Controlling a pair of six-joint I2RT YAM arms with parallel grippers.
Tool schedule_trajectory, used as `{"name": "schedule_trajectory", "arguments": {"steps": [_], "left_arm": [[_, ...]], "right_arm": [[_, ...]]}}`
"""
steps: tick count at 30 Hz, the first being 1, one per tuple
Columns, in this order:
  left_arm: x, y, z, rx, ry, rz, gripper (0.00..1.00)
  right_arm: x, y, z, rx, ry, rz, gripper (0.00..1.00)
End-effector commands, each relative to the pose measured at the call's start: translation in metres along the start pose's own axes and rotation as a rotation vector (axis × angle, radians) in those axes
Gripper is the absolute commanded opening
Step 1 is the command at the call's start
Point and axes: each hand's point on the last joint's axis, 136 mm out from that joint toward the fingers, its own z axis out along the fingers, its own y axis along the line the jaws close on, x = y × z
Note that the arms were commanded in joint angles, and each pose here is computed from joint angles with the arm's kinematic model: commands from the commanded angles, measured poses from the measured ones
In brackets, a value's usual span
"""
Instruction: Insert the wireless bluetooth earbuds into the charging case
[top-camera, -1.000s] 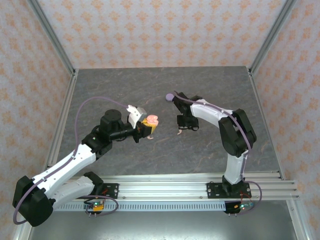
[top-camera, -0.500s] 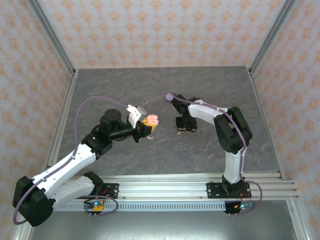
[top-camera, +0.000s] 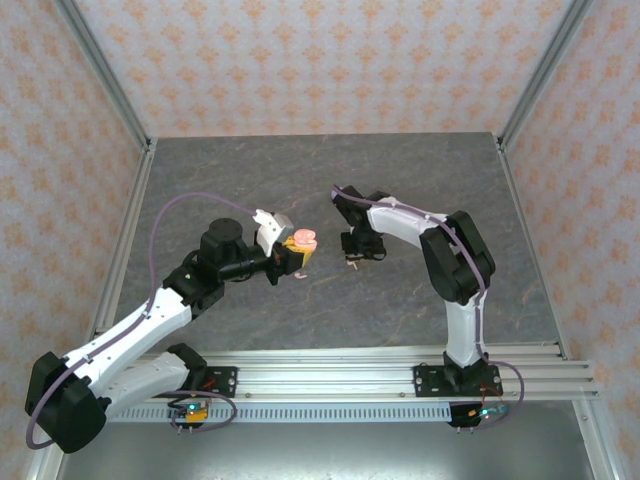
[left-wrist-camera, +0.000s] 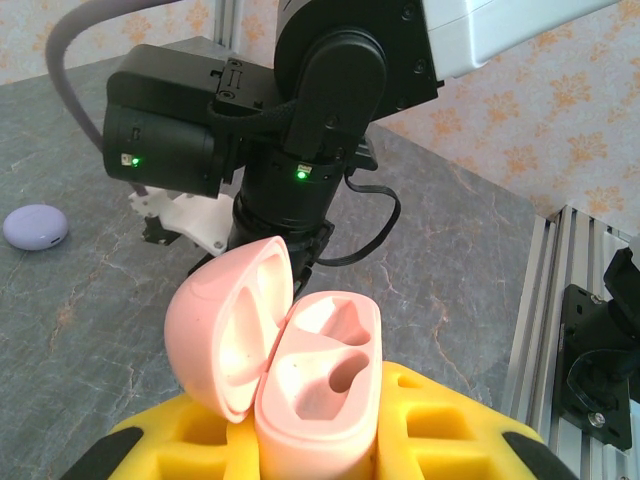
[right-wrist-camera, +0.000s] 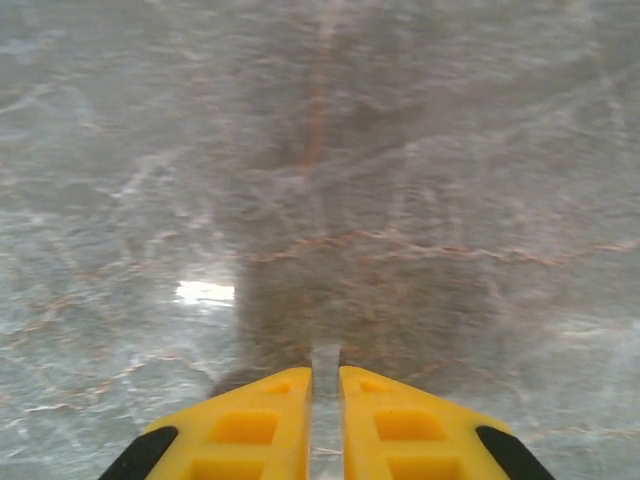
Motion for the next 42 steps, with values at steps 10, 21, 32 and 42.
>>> {"name": "schedule_trajectory", "arguments": {"steps": [10, 21, 32, 42], "left_arm": [[-0.013, -0.003, -0.004, -0.001, -0.024, 0.024, 0.11], [-0.015, -0.004, -0.005, 0.0, -0.031, 0.027, 0.11], [-0.016, -0.005, -0.007, -0.001, -0.033, 0.029, 0.11], [-0.017, -0.005, -0.007, -0.003, -0.034, 0.03, 0.11]], "right_arm": [[-0.012, 0.004, -0.016, 0.055, -0.064, -0.06, 0.21], [-0.005, 0.032, -0.041, -0.083, -0.092, -0.233, 0.4], [0.001, 0.037, -0.023, 0.002, -0.029, -0.37, 0.5], [0.005, 0.032, -0.008, 0.053, 0.015, -0.41, 0.46]]}}
